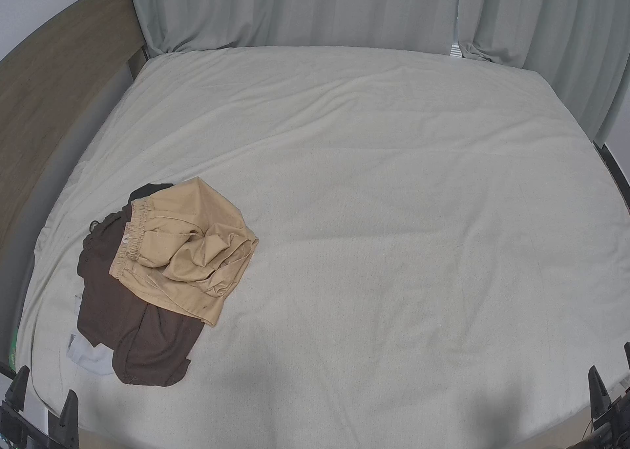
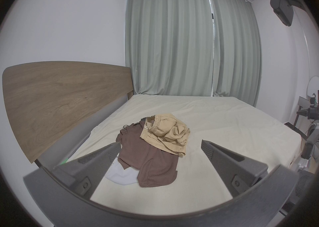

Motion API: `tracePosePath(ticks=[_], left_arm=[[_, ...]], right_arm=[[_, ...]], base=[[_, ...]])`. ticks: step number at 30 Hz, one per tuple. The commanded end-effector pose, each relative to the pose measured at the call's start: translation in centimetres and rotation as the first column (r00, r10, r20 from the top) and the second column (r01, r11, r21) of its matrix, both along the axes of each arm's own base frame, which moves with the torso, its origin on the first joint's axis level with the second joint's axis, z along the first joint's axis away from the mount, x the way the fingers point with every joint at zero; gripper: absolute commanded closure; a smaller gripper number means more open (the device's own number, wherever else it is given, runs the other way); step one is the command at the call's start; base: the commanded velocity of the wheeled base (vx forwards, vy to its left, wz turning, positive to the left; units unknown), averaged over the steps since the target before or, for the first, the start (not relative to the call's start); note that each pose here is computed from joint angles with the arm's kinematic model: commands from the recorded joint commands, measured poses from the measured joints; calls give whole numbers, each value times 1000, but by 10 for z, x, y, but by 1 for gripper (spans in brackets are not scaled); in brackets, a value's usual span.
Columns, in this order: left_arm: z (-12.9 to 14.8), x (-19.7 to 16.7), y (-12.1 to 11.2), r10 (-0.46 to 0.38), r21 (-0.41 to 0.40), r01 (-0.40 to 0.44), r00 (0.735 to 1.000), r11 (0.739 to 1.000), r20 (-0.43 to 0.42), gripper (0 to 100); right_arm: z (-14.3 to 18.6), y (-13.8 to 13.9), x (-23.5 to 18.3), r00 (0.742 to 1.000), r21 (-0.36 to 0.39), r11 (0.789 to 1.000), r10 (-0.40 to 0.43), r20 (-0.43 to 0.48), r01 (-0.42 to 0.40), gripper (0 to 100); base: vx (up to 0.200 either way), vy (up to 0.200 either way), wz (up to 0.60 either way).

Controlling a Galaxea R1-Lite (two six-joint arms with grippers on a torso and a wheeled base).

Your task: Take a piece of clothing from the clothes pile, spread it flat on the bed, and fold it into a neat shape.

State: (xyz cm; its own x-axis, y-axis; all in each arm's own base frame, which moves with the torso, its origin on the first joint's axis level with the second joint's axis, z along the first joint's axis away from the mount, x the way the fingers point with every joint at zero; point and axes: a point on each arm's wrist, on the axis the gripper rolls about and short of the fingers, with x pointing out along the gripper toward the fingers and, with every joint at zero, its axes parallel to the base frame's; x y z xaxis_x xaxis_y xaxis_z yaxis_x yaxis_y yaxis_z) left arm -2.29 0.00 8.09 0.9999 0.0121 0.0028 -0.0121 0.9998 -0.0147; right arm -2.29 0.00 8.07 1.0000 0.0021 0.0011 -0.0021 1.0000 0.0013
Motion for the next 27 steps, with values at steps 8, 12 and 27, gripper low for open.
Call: tracePosePath(ticks=[8,12,27], left_arm=[[-5,1,0,8,-1,-8,1000,1000,-7,0],[-5,0,0,9,-4,-9,1000,1000,-6,0],[-5,0,0,20,-8,-20,1000,1000,-3,0]], right_arm=[[-5,0,0,1000,0,1000,-1,-1,1,0],[-5,0,0,1000,2,1000,-1,-1,1,0],[-5,0,0,1000,2,1000,-1,-1,1,0]], base=[[0,0,0],[0,0,0],[0,0,0]])
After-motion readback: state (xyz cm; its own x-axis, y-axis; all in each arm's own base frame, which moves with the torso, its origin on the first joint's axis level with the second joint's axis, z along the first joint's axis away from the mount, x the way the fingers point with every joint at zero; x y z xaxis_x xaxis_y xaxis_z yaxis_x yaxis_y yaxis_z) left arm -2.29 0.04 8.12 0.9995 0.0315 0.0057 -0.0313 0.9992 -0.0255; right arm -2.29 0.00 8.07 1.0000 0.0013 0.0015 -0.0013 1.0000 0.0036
